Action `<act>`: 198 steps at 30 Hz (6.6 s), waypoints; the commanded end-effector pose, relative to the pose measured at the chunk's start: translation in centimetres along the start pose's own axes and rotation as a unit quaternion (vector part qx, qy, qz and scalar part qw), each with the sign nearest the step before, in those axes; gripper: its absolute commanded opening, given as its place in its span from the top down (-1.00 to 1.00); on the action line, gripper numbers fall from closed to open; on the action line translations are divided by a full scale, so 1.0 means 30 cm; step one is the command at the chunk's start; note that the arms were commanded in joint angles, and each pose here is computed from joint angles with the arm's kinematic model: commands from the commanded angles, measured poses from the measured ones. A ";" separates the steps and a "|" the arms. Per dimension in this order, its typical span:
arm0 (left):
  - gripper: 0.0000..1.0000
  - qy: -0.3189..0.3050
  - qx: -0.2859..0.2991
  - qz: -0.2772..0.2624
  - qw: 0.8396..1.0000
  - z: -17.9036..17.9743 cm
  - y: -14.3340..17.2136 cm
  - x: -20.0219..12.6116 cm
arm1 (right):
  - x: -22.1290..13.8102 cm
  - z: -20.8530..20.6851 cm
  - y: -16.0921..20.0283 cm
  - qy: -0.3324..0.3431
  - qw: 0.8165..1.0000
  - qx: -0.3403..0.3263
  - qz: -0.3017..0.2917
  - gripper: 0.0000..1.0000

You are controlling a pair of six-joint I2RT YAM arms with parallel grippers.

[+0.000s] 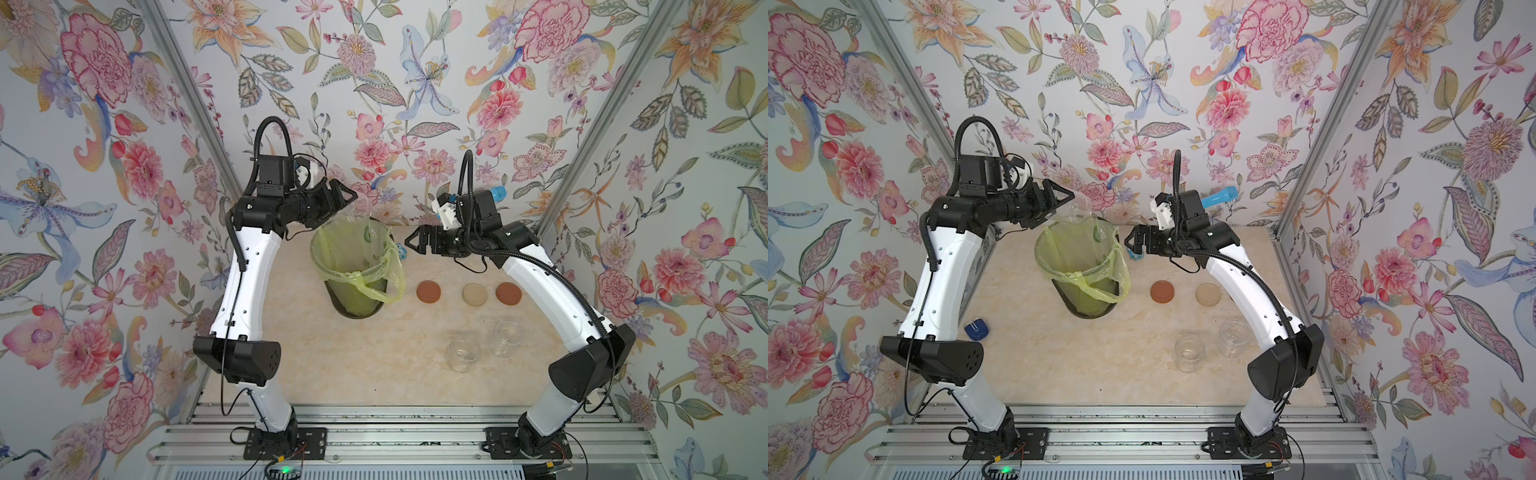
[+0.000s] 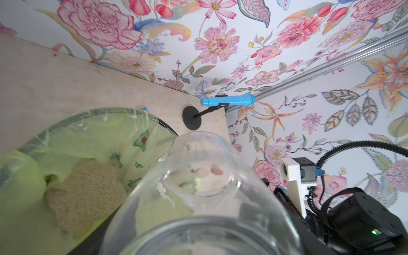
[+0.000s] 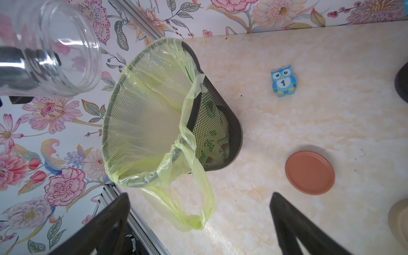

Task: Empty moldy rice from jars
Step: Pour the moldy rice from the jar into the trash bin, then place the jar at the center of the board.

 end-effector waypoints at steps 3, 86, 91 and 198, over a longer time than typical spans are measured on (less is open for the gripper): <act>1.00 -0.171 0.093 0.093 0.976 0.098 0.158 0.073 | -0.027 0.009 0.002 -0.006 1.000 0.000 -0.008 -0.99; 1.00 0.006 0.444 -0.385 0.809 -0.035 0.417 -0.171 | -0.015 0.220 -0.154 -0.145 0.938 0.315 0.008 -0.99; 1.00 0.065 0.440 -0.362 0.819 -0.038 0.416 -0.136 | -0.008 0.235 -0.165 -0.149 0.928 0.342 0.004 -0.99; -0.99 0.114 0.403 -0.230 0.878 0.043 0.602 -0.111 | -0.121 0.154 -0.059 0.032 0.989 -0.023 -0.144 1.00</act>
Point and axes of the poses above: each gripper's point midway between its finger pads, its own x axis out along the fingers, its own z axis along the line the jaws close on, y = z × x, the point moved 7 cm from there along -x, back along the fingers, and after that the axes turned 8 degrees about -x, right-handed, at the moved point
